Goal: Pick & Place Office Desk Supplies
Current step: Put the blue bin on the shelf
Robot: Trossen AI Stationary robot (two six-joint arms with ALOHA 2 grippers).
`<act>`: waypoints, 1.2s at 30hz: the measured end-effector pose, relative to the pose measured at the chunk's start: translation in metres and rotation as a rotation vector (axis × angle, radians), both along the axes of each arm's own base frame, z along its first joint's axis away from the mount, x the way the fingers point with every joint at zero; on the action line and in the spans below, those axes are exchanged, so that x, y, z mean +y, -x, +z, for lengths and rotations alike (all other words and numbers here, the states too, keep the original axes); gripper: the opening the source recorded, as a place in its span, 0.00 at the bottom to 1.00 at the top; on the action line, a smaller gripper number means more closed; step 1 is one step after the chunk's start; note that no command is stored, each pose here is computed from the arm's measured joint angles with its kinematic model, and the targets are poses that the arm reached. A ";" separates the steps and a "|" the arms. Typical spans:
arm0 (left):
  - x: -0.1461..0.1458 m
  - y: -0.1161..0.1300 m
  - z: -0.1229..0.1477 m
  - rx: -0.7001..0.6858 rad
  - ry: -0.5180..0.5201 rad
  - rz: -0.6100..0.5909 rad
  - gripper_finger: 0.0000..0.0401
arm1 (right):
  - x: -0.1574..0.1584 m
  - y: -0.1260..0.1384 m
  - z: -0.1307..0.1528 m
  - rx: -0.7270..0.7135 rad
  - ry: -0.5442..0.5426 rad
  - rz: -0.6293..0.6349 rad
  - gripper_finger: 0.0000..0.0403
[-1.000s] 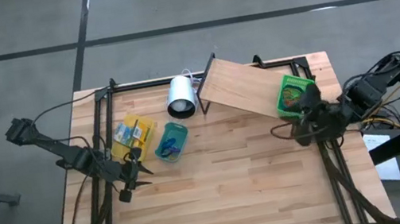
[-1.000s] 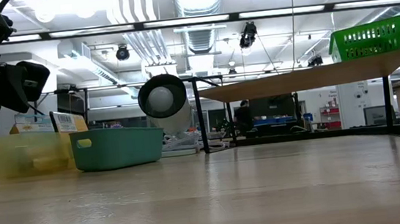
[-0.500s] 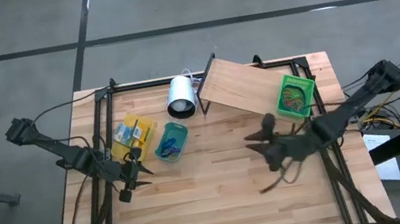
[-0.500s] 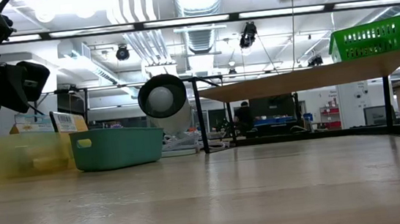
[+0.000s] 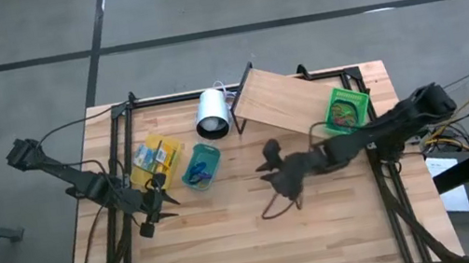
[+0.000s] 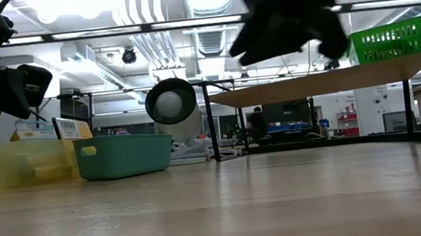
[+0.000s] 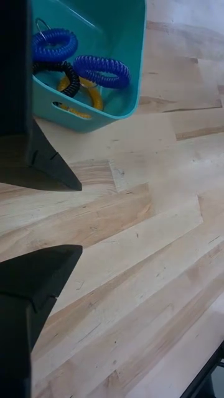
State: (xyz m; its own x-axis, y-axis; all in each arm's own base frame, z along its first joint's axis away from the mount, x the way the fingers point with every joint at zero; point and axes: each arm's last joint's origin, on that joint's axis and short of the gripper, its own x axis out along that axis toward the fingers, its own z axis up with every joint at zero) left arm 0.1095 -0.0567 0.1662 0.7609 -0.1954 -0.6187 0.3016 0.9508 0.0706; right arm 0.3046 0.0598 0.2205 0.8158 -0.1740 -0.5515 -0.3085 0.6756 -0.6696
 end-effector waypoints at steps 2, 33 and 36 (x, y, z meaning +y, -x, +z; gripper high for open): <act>0.000 0.000 0.000 0.000 0.000 0.000 0.38 | -0.007 -0.012 -0.001 0.012 -0.033 0.027 0.33; 0.001 0.001 -0.002 0.020 -0.011 0.000 0.38 | -0.063 -0.163 -0.057 0.186 0.123 0.135 0.28; 0.001 0.001 -0.002 0.019 -0.011 0.000 0.38 | -0.064 -0.162 -0.058 0.198 0.122 0.134 0.28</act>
